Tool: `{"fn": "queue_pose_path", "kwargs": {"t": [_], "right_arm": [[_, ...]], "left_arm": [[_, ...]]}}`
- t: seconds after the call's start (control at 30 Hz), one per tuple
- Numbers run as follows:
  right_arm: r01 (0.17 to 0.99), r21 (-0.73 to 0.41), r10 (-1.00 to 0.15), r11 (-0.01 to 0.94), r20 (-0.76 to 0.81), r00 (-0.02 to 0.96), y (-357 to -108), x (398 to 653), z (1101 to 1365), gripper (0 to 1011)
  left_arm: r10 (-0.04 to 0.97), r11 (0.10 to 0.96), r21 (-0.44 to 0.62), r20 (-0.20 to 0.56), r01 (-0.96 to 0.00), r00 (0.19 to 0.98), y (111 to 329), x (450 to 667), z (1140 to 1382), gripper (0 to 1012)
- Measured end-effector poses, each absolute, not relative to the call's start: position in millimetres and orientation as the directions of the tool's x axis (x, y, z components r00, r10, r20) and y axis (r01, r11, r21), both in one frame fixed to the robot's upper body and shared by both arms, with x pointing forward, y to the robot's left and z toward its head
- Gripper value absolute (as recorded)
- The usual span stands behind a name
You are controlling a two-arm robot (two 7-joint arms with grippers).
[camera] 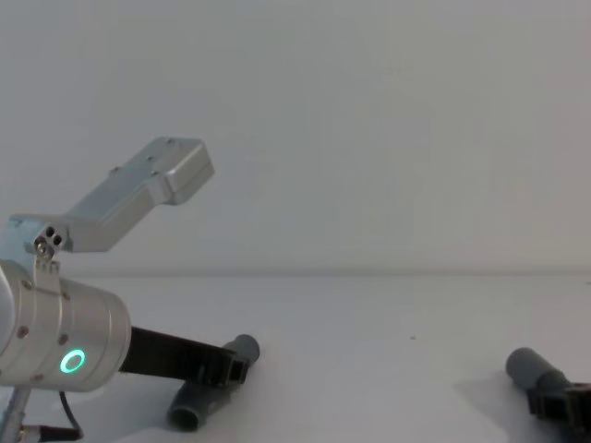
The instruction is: Use both hands to pick up one end of the pipe from the table, align the ends, and insert them.
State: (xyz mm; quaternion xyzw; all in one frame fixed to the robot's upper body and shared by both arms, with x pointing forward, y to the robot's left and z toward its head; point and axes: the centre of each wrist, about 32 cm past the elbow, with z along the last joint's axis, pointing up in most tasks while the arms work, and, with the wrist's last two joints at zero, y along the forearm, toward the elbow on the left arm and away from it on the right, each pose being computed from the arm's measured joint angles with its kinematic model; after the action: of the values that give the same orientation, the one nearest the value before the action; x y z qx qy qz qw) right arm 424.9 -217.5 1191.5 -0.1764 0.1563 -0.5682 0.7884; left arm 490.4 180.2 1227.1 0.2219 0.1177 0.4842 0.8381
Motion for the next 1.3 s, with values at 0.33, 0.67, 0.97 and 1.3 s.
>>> {"fn": "queue_pose_path", "kwargs": {"t": [0.33, 0.67, 0.97, 1.3], "right_arm": [[0.841, -0.456, -0.951, 0.292, -0.046, 0.305, -217.3, 425.3, 1191.4, 189], [0.841, -0.457, -0.951, 0.292, -0.047, 0.305, -217.2, 425.4, 1191.2, 170], [0.839, -0.456, -0.95, 0.295, -0.044, 0.31, -217.9, 425.5, 1190.4, 169], [0.839, -0.409, -0.928, 0.358, -0.055, 0.369, -225.5, 427.8, 1189.4, 169]], "left_arm": [[0.864, 0.433, 0.486, 0.018, -0.759, 0.503, 180.2, 490.4, 1227.1, 341], [0.864, 0.433, 0.486, 0.018, -0.759, 0.503, 180.3, 490.4, 1227.1, 341], [0.864, 0.432, 0.485, 0.019, -0.76, 0.503, 180.2, 490.7, 1227.4, 341], [0.854, 0.434, 0.48, 0.05, -0.763, 0.517, 177.5, 495.0, 1233.4, 341]]}}
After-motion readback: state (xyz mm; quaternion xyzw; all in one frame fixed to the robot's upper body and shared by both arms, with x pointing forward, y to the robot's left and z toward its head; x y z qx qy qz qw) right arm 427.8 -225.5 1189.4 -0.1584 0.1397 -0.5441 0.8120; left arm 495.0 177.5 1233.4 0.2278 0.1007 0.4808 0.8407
